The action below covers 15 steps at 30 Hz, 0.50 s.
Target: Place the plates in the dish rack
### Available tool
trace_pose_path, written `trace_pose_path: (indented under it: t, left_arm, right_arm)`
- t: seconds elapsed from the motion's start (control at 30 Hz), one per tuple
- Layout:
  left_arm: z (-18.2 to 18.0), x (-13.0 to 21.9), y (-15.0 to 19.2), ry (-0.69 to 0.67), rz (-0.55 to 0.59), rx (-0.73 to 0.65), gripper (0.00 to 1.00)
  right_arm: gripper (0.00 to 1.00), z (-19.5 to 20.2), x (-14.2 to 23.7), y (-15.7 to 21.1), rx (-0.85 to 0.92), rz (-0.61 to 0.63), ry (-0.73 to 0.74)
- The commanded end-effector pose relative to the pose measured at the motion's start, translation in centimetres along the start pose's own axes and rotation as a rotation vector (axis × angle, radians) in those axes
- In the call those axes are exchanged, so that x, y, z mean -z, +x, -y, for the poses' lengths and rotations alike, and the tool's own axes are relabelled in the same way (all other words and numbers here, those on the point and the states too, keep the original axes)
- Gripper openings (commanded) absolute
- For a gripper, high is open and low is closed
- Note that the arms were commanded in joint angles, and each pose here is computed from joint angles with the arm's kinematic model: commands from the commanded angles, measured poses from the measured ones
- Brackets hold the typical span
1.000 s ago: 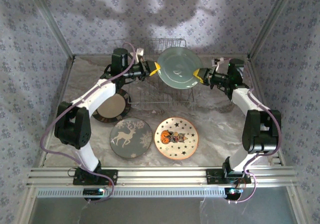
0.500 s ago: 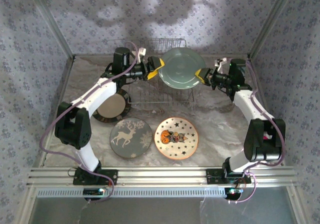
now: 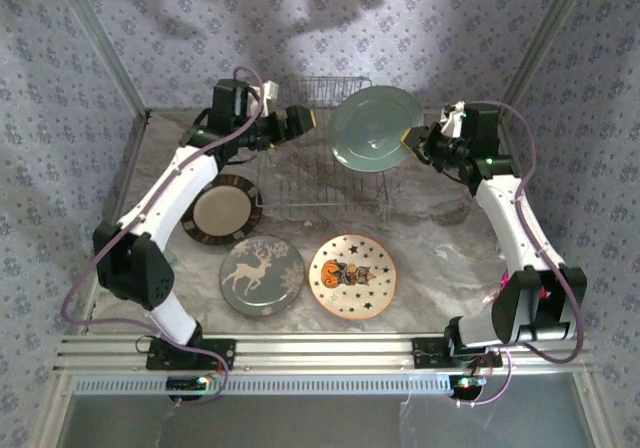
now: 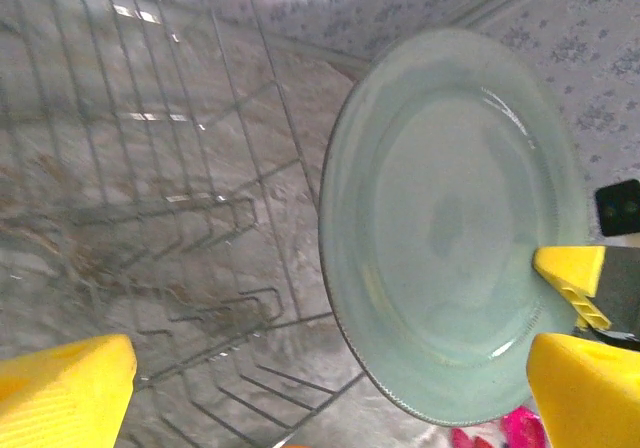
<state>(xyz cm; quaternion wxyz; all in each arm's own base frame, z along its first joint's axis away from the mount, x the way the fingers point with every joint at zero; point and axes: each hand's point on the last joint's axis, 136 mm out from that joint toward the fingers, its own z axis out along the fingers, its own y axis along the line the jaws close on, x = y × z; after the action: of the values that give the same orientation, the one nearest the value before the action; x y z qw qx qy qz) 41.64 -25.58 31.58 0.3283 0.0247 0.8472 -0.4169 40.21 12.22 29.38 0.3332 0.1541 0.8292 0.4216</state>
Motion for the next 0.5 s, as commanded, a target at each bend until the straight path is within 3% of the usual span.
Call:
trace_pose_path:
  t: [0.0,0.2,0.47]
  left_arm:
    - [-0.8,4.0,-1.0,-0.166,0.035,-0.123,0.99]
    - [-3.0,8.9,-2.2,-0.463,0.075,-0.291,0.99]
    - [-5.9,12.6,-2.5,-0.715,0.114,-0.455,0.99]
  right_arm:
    - [0.00,-4.2,3.3,-1.8,0.154,0.159,0.020]
    - [0.00,-4.7,4.9,-1.4,0.218,0.289,0.187]
    - [0.00,-5.8,5.6,-0.2,0.339,0.375,0.464]
